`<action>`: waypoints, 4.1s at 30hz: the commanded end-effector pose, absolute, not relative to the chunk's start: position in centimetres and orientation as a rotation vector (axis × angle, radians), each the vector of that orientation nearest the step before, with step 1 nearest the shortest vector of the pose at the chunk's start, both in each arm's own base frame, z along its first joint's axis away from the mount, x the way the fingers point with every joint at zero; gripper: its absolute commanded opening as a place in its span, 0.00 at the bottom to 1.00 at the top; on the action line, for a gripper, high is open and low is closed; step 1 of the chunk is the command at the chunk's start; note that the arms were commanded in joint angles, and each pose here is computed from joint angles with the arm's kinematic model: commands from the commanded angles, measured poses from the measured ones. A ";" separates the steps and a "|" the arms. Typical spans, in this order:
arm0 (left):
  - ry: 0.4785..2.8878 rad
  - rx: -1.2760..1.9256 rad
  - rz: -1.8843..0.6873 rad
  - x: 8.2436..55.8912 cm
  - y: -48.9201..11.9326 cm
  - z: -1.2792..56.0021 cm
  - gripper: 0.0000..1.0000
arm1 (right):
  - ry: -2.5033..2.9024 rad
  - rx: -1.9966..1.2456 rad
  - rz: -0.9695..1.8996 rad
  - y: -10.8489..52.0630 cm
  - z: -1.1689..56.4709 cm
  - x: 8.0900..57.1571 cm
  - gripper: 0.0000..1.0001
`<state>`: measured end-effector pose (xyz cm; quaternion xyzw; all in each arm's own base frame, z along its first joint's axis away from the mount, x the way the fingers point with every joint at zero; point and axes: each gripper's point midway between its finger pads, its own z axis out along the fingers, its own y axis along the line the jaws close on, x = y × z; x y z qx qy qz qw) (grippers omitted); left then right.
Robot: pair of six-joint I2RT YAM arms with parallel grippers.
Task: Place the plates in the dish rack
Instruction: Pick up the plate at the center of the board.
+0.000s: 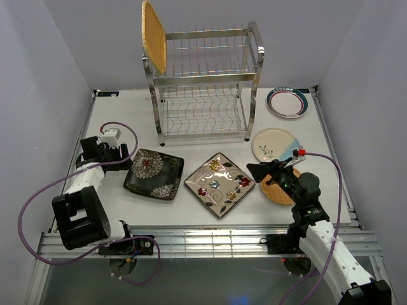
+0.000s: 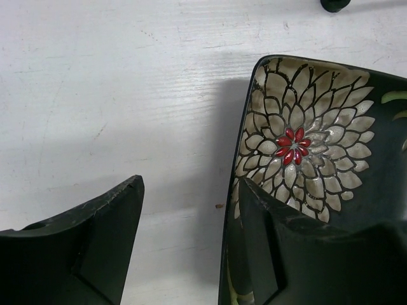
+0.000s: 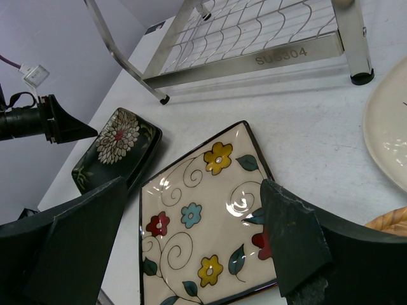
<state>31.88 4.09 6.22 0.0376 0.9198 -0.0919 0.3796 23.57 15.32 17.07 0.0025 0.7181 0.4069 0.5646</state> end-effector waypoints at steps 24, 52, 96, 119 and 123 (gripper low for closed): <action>2.315 0.260 -0.512 32.5 0.9 6.5 0.72 | 1.615 -0.043 0.969 15.6 19.4 23.5 0.90; 2.332 0.295 -0.471 32.2 0.2 6.4 0.00 | 1.616 -0.073 1.058 16.8 19.4 23.0 0.91; 2.249 0.156 -0.377 32.0 4.0 9.4 0.00 | 2.019 -0.324 1.261 47.6 10.3 26.5 0.08; 2.246 0.147 -0.358 32.0 4.2 9.5 0.00 | 2.168 -0.329 0.837 46.8 5.6 28.2 0.08; 2.246 0.149 -0.357 31.9 4.2 9.5 0.00 | 2.179 -0.347 0.858 47.5 5.0 28.0 0.08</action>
